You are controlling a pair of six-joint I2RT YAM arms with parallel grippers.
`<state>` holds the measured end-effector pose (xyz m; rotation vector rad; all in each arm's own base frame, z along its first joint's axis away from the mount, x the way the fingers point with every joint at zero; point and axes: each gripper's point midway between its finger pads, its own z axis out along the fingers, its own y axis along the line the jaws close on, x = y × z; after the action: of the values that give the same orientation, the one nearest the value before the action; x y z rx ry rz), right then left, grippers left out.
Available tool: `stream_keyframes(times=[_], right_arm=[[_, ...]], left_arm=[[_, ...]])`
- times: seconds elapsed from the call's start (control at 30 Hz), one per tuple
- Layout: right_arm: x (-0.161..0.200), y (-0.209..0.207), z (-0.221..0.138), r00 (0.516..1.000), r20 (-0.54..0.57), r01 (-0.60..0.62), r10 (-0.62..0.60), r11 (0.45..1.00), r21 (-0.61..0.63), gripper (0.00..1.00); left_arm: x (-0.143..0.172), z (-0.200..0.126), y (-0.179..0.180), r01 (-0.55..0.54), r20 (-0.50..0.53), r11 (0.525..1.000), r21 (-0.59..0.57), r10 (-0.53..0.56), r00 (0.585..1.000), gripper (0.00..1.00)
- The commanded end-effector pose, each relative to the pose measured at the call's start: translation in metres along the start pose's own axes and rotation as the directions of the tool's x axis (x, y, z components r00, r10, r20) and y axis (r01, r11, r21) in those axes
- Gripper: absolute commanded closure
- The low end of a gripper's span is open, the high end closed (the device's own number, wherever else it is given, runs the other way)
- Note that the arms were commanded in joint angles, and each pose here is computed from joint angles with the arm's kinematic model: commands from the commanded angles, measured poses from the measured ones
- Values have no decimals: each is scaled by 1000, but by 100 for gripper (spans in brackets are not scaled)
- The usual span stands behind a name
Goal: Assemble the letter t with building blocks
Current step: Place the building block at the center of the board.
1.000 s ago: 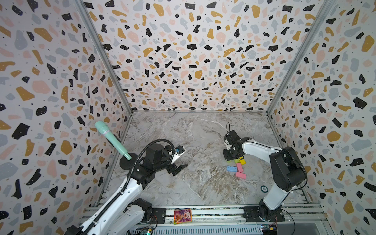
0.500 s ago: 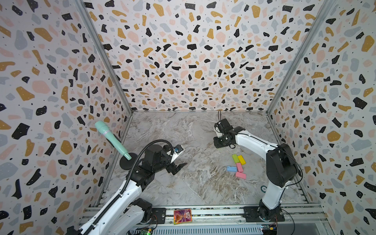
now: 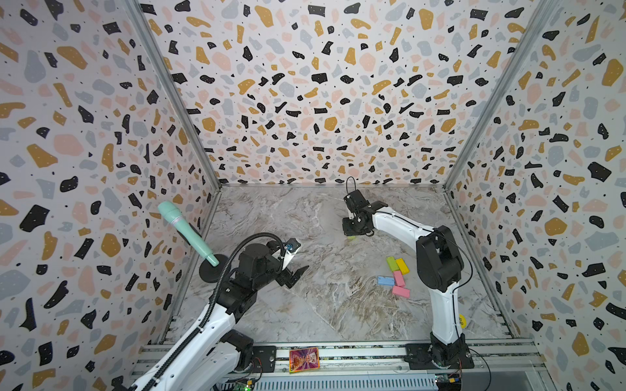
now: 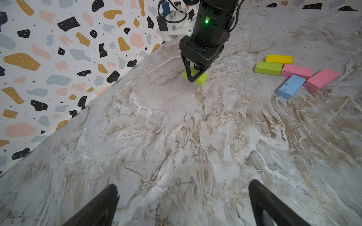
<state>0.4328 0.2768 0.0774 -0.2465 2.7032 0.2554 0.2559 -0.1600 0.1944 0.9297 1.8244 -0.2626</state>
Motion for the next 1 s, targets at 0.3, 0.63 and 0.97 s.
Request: stream_keyframes(times=[0.3, 0.63, 0.97], right_arm=[[2, 12, 20, 997, -8, -80, 81, 995, 59, 81], [17, 25, 34, 998, -30, -60, 63, 995, 80, 80], [27, 28, 40, 994, -26, -106, 108, 992, 73, 78]], left_arm=[[-10, -6, 5, -9, 67, 999, -46, 12, 998, 1], [-8, -2, 1, -12, 62, 1000, -21, 13, 998, 0], [-8, -5, 2, -17, 64, 999, -29, 18, 998, 1]])
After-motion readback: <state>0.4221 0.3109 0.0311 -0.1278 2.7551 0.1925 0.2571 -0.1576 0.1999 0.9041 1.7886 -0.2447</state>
